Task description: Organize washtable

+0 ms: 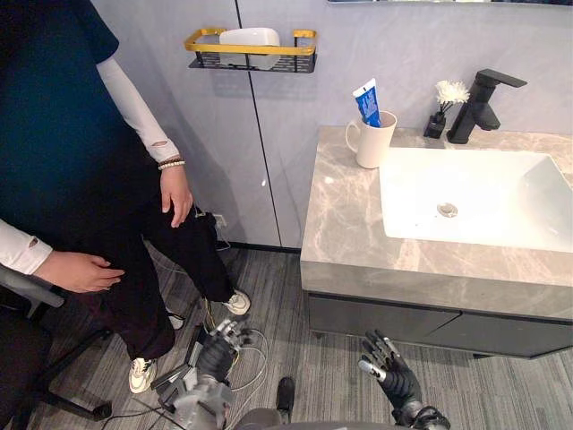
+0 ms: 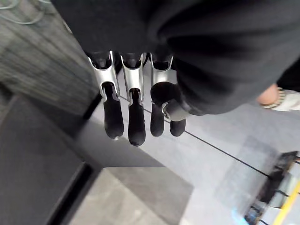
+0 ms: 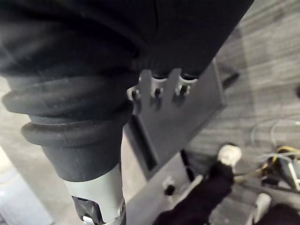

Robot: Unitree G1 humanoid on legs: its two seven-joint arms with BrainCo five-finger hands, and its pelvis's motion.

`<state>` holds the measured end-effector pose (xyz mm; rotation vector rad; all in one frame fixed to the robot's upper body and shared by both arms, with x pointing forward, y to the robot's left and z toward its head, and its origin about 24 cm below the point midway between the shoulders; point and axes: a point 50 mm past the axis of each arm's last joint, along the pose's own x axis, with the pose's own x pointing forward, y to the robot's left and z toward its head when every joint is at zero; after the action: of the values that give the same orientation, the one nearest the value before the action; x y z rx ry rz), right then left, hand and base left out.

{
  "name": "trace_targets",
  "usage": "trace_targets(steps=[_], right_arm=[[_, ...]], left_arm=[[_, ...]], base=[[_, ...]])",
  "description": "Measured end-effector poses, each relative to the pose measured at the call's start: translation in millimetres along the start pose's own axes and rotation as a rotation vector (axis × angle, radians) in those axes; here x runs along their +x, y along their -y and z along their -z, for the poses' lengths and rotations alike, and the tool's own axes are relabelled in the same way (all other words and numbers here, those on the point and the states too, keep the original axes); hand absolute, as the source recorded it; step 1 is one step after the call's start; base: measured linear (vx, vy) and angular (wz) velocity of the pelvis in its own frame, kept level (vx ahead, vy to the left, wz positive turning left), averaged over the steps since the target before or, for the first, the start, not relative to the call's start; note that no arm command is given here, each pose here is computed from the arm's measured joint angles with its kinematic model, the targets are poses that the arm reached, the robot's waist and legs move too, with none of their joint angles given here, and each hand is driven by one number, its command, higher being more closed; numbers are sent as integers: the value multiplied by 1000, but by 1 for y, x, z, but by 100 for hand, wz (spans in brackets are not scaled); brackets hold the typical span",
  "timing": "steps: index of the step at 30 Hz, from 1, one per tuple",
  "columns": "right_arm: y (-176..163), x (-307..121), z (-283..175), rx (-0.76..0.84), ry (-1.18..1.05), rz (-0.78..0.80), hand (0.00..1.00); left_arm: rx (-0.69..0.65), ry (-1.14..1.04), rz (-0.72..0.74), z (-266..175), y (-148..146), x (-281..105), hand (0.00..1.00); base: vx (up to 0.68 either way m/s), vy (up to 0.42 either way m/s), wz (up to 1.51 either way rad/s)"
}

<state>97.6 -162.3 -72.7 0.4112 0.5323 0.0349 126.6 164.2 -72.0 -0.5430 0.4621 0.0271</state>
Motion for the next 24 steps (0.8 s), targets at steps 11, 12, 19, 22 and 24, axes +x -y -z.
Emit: trace_targets(steps=[11,12,19,22,24], right_arm=[[26,5,34,-242,-235,77,0],[27,8,35,-255,-247,76,0],[34,25,37,-345,-302,102,0],[36,29,36,-360,-292,136,0],[40,33,36,-354,-292,168,0]], left_arm=[[227,-325,-10,56,-7,5,0],[246,-350,-15,59,-9,4,0],[369,-454,-47,66,-25,13,0],[477,-538,-84,69,-41,14,0],[524,-561,-121,67,-50,15,0]], base=[[-24,-20,-11],[-50,-22,-33],[-8,-8,-67],[55,16,-140],[35,55,-203]])
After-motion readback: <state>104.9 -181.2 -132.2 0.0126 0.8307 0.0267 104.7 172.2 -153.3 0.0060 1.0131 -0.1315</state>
